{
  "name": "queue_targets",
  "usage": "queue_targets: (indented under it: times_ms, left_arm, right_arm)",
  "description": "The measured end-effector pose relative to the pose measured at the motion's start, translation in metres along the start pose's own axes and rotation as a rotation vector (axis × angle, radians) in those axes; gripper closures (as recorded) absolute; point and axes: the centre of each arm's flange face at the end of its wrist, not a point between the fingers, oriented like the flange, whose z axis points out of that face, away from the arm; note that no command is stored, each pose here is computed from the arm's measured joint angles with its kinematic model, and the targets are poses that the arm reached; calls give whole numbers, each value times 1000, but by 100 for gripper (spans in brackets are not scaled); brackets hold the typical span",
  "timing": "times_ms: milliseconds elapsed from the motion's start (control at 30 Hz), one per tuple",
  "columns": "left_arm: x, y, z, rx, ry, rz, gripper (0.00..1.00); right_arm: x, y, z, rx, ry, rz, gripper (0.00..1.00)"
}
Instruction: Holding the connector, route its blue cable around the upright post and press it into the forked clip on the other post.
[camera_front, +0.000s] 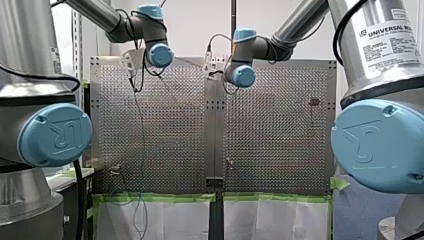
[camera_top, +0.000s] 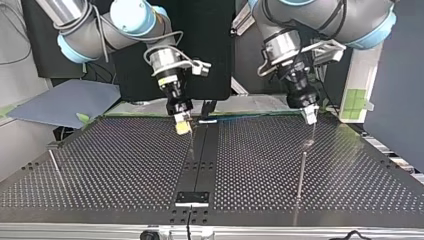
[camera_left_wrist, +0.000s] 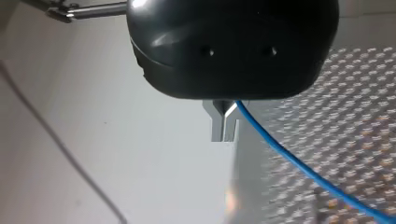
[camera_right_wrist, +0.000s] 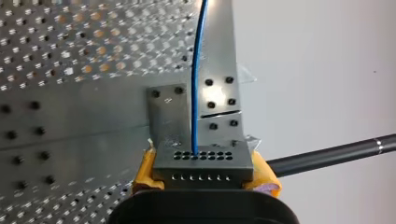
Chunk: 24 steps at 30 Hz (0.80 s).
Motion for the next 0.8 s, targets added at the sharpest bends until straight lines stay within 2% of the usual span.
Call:
queue_targets:
  times_ms: [200,333,567,800]
  left_arm:
    - [-23,1,23,5,-24,-11,100]
    - [-28,2,39,8,-25,-11,100]
    - [-22,3,68,10,-2,18,100]
    - [-11,7,100,10,33,60,100]
  right_arm:
    - [1,-1,7,13,5,7,73]
    - [-5,-5,14,27,-10,10,73]
    - [-16,-8,31,37,-12,14,73]
    - [-2,-7,47,45,21,16,73]
